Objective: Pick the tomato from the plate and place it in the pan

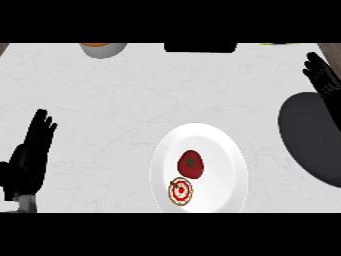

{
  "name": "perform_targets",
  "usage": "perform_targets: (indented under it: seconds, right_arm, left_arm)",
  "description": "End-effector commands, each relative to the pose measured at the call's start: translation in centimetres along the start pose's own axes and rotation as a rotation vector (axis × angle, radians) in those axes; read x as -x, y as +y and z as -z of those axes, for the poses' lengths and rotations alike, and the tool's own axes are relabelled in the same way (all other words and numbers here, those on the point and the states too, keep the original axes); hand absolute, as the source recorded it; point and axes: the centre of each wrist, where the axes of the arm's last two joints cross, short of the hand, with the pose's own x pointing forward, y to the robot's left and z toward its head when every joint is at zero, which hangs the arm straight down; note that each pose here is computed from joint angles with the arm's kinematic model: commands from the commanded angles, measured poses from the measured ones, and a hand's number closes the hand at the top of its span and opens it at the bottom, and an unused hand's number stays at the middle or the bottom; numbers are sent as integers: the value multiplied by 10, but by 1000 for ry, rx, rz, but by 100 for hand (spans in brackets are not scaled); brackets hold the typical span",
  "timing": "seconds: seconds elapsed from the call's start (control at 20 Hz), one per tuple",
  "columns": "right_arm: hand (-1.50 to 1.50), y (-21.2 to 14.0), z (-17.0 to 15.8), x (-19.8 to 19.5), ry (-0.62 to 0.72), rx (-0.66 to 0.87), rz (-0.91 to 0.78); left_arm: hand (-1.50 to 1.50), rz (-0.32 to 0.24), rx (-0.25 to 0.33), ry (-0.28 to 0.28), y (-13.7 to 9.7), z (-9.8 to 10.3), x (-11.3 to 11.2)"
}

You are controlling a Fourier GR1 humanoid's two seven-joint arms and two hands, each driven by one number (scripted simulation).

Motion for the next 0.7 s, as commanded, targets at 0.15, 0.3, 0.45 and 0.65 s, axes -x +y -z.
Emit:
perform_targets:
  seconds: [0.15,0.3,0.45,0.65]
  right_arm:
    - [150,86,2,-42,-235,-54,271]
    - [150,48,-15,-11,-44,87,-172]
    - [-150,108,-79,7,-87,232,170]
    - [-150,128,-128,-18,-127,130,59]
  left_arm:
    - [0,7,183,-161,-41,-1,-20]
    - [0,-21,262,-162,-62,-1,-17]
    - [0,-35,277,-169,-75,-4,-12]
    - [0,-21,303,-184,-91,-21,-4]
